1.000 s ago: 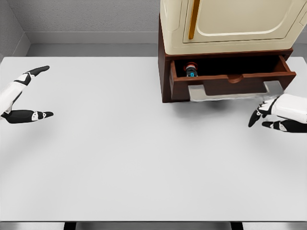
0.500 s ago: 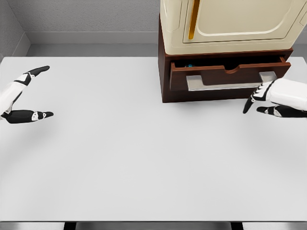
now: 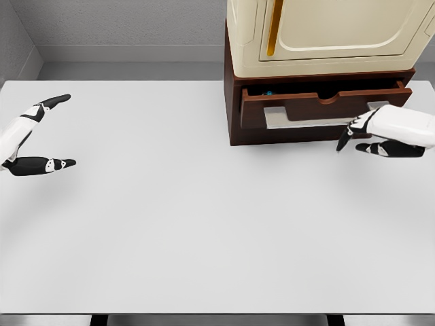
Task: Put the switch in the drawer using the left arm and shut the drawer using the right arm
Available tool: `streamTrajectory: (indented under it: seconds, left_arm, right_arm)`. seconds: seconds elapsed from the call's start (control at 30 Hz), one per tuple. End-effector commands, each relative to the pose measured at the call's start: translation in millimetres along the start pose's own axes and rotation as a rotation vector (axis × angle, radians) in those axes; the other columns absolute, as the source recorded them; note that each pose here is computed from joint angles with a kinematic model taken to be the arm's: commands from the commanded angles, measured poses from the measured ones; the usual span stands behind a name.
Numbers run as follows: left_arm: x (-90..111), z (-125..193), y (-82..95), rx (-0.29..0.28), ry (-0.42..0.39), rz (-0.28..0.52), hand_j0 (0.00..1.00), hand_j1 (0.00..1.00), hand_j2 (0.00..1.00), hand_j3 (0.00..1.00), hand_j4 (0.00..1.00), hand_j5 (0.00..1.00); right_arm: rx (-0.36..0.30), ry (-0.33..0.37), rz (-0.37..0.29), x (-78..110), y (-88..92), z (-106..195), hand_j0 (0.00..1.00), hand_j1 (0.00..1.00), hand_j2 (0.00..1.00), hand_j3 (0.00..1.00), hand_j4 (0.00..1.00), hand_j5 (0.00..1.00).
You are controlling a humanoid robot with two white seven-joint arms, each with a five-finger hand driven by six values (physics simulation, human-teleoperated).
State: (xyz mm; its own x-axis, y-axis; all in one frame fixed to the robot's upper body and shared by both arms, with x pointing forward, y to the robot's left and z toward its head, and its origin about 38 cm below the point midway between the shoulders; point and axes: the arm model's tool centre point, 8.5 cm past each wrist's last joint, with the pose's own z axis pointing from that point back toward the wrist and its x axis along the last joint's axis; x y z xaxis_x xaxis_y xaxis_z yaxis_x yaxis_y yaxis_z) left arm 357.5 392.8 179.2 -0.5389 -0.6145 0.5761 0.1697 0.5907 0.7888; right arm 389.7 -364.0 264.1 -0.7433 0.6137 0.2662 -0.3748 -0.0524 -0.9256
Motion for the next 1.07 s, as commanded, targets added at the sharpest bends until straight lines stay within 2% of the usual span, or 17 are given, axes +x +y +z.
streamTrajectory:
  seconds: [0.0, 0.07, 0.27, 0.67, 0.7, 0.77, 0.87, 0.97, 1.0, 1.03]
  left_arm:
    - [0.1, 0.2, 1.1, 0.006, -0.001, 0.006, 1.00, 1.00, 1.00, 1.00, 1.00, 1.00]
    - [0.6, -0.2, 0.8, 0.005, -0.003, 0.005, 1.00, 1.00, 1.00, 1.00, 1.00, 1.00]
    - [0.1, 0.2, 1.1, 0.006, -0.001, 0.006, 1.00, 1.00, 1.00, 1.00, 1.00, 1.00]
    - [1.6, -1.1, -1.7, 0.002, -0.007, 0.009, 1.00, 1.00, 1.00, 1.00, 1.00, 1.00]
    - [1.7, -1.2, -2.1, 0.003, -0.007, 0.011, 1.00, 1.00, 1.00, 1.00, 1.00, 1.00]
    - [1.4, -1.1, -0.5, 0.009, -0.007, 0.011, 1.00, 1.00, 1.00, 1.00, 1.00, 1.00]
    - [1.2, -0.6, -0.8, 0.009, -0.006, 0.012, 1.00, 1.00, 1.00, 1.00, 1.00, 1.00]
    - [1.2, -0.9, -1.5, 0.006, -0.006, 0.011, 1.00, 1.00, 1.00, 1.00, 1.00, 1.00]
    - [1.7, -1.1, -1.3, 0.006, -0.007, 0.010, 1.00, 1.00, 1.00, 1.00, 1.00, 1.00]
    - [1.7, -1.1, -1.2, 0.007, -0.008, 0.012, 1.00, 1.00, 1.00, 1.00, 1.00, 1.00]
  right_arm:
    - [0.013, 0.002, -0.028, -4.5, 10.3, -6.6, 0.54, 0.54, 0.54, 0.54, 0.54, 0.54]
    - [0.008, 0.014, -0.035, -11.2, 9.1, -9.8, 0.56, 0.56, 0.56, 0.56, 0.56, 0.56]
    - [0.015, 0.004, -0.034, -11.9, 12.0, -21.3, 0.56, 0.56, 0.56, 0.56, 0.56, 0.56]
    - [-0.008, 0.022, -0.034, -21.7, 3.4, -27.2, 0.56, 0.56, 0.56, 0.56, 0.56, 0.56]
    - [-0.004, 0.024, -0.032, -21.9, 3.9, -26.9, 0.59, 0.59, 0.59, 0.59, 0.59, 0.59]
    - [0.004, 0.019, -0.027, -19.2, 5.3, -26.6, 0.68, 0.68, 0.68, 0.68, 0.68, 0.68]
    - [0.041, -0.019, -0.017, -4.4, 17.3, -30.1, 0.69, 0.69, 0.69, 0.69, 0.69, 0.69]
    - [0.074, -0.040, 0.028, 10.3, 16.1, -24.2, 0.69, 0.69, 0.69, 0.69, 0.69, 0.69]
    - [0.087, -0.062, 0.046, 19.7, 16.7, -24.3, 0.82, 0.82, 0.82, 0.82, 0.82, 0.82]
    - [0.089, -0.072, 0.050, 23.7, 17.5, -25.0, 1.00, 1.00, 1.00, 1.00, 1.00, 1.00]
